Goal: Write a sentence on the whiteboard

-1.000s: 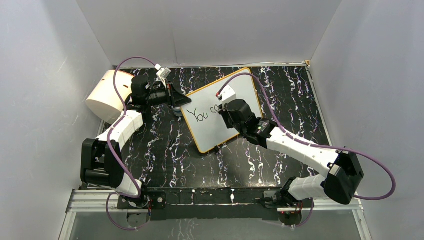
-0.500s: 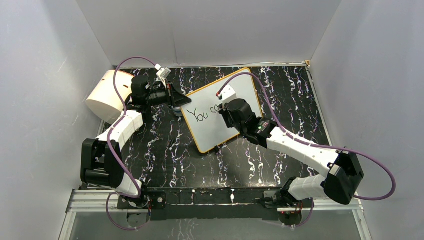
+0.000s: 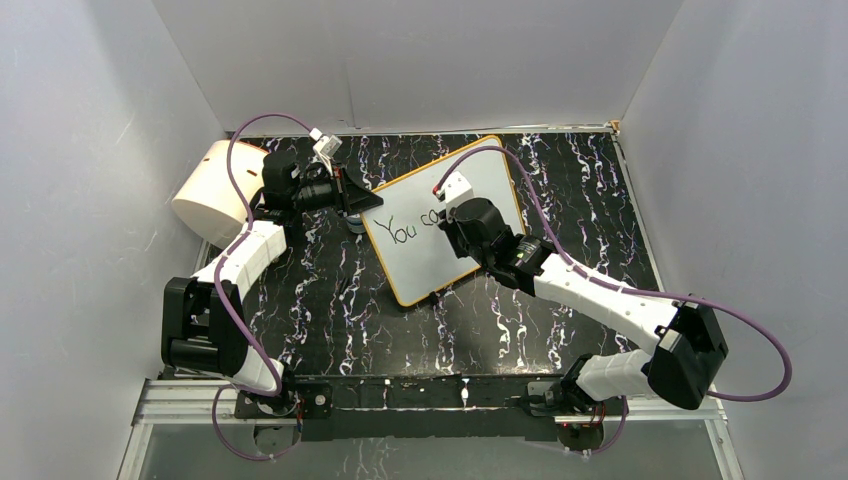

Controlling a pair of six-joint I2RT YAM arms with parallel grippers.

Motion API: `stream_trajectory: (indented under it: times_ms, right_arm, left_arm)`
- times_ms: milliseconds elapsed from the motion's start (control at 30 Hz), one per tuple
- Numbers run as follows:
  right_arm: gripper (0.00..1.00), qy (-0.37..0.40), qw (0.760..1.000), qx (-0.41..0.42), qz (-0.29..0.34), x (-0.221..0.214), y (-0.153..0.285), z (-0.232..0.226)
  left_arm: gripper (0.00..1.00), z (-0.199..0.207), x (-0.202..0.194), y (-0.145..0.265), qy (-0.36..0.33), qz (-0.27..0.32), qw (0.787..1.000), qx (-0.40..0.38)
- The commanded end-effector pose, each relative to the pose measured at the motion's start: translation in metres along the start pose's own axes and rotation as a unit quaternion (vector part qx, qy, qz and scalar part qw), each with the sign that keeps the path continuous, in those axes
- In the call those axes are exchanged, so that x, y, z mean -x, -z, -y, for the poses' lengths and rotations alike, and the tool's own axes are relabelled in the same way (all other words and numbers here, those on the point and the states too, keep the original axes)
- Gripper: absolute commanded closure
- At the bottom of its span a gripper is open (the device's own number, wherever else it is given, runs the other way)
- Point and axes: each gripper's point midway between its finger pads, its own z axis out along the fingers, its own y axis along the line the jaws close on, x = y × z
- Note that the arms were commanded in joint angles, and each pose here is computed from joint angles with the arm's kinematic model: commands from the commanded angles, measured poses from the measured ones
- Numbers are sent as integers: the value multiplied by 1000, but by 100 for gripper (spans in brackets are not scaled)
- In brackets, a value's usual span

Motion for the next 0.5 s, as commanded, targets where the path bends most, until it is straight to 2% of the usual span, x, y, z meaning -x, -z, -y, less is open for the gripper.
stream_trajectory:
  times_ms: [0, 467]
  right_arm:
    - [100, -6, 1000, -1, -2, -3, 5, 3]
    - [100, 0, 1000, -5, -11, -7, 5, 5]
  left_arm:
    - [100, 4, -40, -9, 35, -55, 998, -23]
    - [100, 4, -40, -9, 36, -56, 998, -23]
